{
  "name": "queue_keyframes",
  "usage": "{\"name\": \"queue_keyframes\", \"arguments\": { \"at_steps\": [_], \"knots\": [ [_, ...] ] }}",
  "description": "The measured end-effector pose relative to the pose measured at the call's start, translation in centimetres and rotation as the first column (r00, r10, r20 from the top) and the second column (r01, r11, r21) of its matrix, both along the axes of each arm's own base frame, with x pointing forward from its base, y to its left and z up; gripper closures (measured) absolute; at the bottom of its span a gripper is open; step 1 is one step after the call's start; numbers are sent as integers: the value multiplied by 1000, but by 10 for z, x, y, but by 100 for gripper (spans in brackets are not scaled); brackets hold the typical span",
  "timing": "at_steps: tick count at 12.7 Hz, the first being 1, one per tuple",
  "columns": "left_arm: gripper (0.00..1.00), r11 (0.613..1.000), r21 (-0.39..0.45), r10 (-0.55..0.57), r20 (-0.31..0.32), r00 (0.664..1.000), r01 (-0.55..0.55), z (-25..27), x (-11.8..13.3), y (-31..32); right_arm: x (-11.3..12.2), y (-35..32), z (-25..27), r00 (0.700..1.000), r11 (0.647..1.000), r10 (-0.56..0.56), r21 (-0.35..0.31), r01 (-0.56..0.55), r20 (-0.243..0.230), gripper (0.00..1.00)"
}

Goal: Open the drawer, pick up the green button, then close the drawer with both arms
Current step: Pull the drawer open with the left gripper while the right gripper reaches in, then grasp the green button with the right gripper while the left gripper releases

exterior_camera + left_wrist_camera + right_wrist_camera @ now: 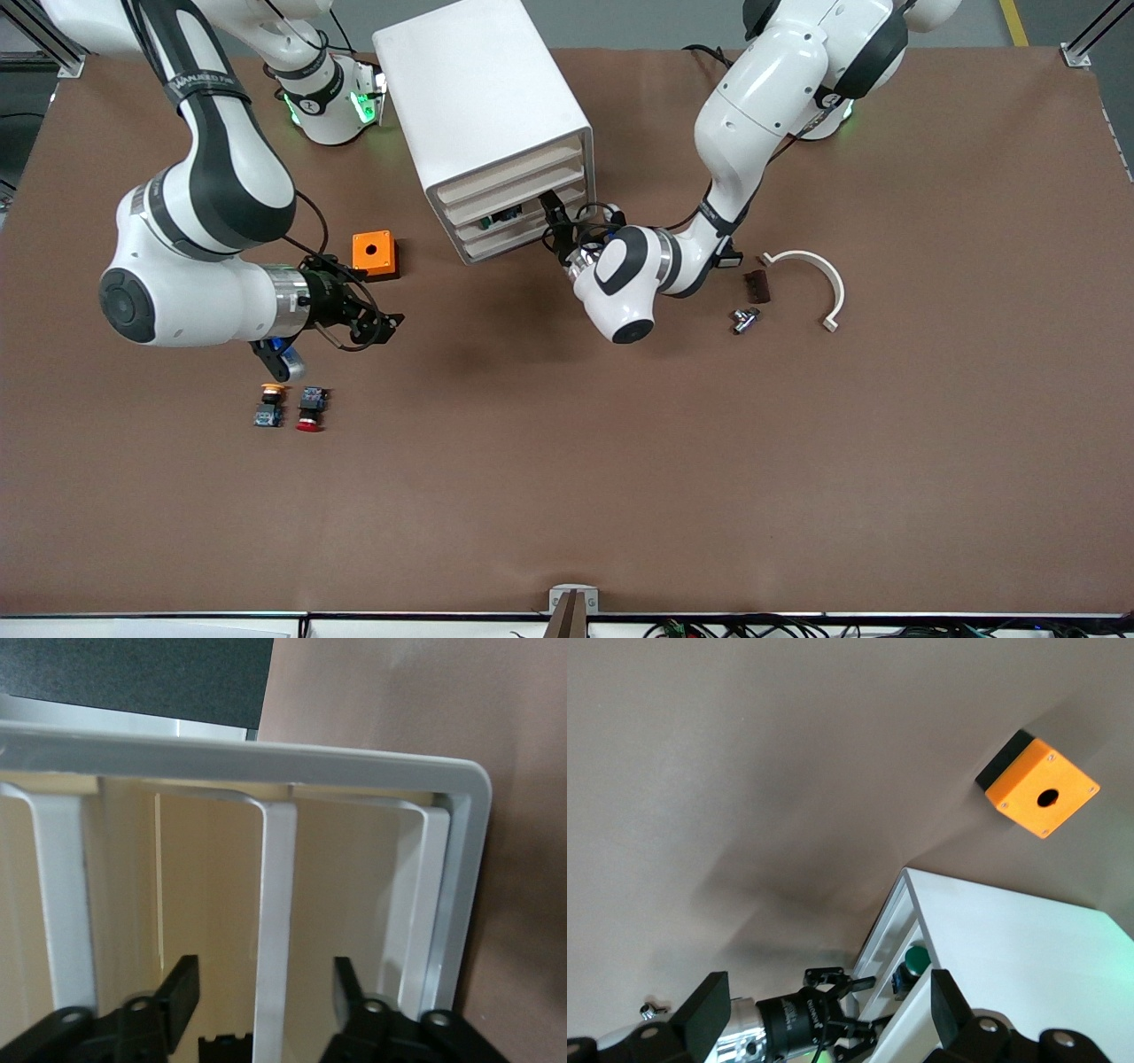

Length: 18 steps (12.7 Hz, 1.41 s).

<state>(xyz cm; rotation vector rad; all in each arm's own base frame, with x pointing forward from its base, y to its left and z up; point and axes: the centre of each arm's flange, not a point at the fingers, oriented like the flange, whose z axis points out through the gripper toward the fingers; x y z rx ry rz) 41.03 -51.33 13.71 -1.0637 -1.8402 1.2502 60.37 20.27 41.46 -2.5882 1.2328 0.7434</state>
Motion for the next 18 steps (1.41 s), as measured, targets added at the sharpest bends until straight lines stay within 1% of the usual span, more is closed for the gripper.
{"name": "queue_keyframes", "arguments": {
  "at_steps": [2, 4, 5, 7, 8, 12, 13, 14, 15, 16, 17, 18],
  "knots": [
    [63, 1000, -1, -9, -2, 1000, 9, -3, -5, -3, -1, 16, 2, 999, 999, -45, 5, 45, -2, 0],
    [84, 1000, -20, -14, 8, 1000, 15, -3, -4, -3, -6, 38, 3, 997, 997, -71, 0, 71, -2, 0],
    [91, 999, -33, -16, 12, 1000, 16, -2, -2, -2, -9, 48, 2, 997, 997, -76, -2, 76, -5, 0],
    [91, 999, -47, -9, 25, 1000, 11, -2, 6, 3, -12, 62, -3, 996, 996, -89, -11, 89, -17, 0],
    [91, 998, -58, 1, 35, 999, 1, 0, 15, 9, -13, 68, -6, 994, 995, -104, -17, 103, -20, 0],
    [91, 987, -144, 86, 126, 988, -67, 9, 87, 65, -27, 110, -22, 990, 990, -136, -42, 135, -25, 0],
    [91, 983, -164, 102, 145, 984, -77, 11, 100, 76, -32, 119, -28, 990, 990, -137, -46, 136, -24, 0],
    [91, 980, -179, 111, 160, 981, -82, 12, 107, 83, -37, 126, -34, 990, 989, -142, -51, 141, -22, 0],
    [85, 976, -200, 120, 185, 975, -82, 14, 113, 86, -41, 132, -39, 989, 987, -150, -54, 149, -16, 0],
    [76, 973, -212, 133, 217, 967, -87, 14, 119, 87, -45, 139, -44, 988, 986, -156, -55, 155, -7, 0],
    [66, 972, -216, 141, 236, 961, -89, 15, 124, 89, -51, 148, -50, 988, 986, -154, -56, 154, 1, 0],
    [53, 972, -216, 147, 250, 957, -93, 17, 129, 92, -58, 158, -54, 988, 986, -155, -58, 155, 8, 0]
  ]
}}
